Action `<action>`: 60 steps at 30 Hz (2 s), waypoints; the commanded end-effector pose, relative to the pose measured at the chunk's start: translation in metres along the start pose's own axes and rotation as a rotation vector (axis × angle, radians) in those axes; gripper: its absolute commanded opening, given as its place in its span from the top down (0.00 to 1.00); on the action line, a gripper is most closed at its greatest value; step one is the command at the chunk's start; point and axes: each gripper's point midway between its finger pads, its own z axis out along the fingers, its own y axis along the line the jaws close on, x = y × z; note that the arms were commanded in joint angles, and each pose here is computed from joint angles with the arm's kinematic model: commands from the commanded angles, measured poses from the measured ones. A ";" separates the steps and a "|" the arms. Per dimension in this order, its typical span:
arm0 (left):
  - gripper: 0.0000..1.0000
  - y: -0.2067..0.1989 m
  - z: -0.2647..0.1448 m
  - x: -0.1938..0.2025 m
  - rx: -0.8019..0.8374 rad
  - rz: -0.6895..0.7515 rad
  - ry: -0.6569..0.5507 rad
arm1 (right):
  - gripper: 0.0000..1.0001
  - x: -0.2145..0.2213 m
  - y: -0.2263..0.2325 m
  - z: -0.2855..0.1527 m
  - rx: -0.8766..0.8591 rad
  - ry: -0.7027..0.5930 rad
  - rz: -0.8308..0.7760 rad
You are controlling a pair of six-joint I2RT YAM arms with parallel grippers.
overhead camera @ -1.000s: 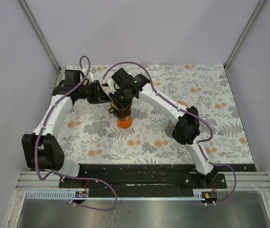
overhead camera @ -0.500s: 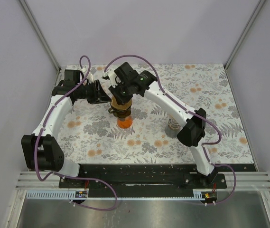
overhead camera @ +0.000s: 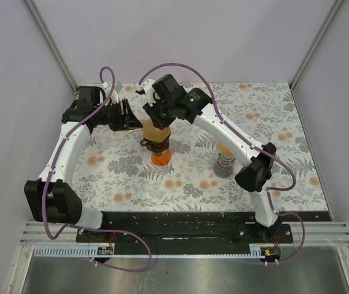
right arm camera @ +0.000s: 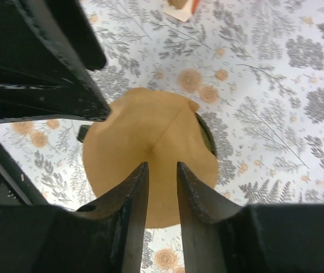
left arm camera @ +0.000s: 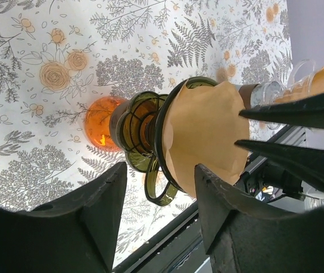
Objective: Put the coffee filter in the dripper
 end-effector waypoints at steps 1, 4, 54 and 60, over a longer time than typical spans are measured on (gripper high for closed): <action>0.44 -0.008 -0.027 -0.033 -0.037 0.105 -0.111 | 0.62 -0.038 -0.030 -0.054 0.172 -0.153 0.030; 0.38 0.007 -0.043 -0.056 -0.143 0.175 -0.203 | 0.41 -0.039 -0.068 -0.087 0.291 -0.196 0.099; 0.01 0.198 -0.018 -0.016 -0.659 0.152 -0.523 | 0.01 0.345 -0.313 -0.181 1.039 -0.566 0.848; 0.01 0.197 -0.014 -0.012 -0.635 0.185 -0.516 | 0.00 0.349 -0.315 -0.179 1.050 -0.565 0.847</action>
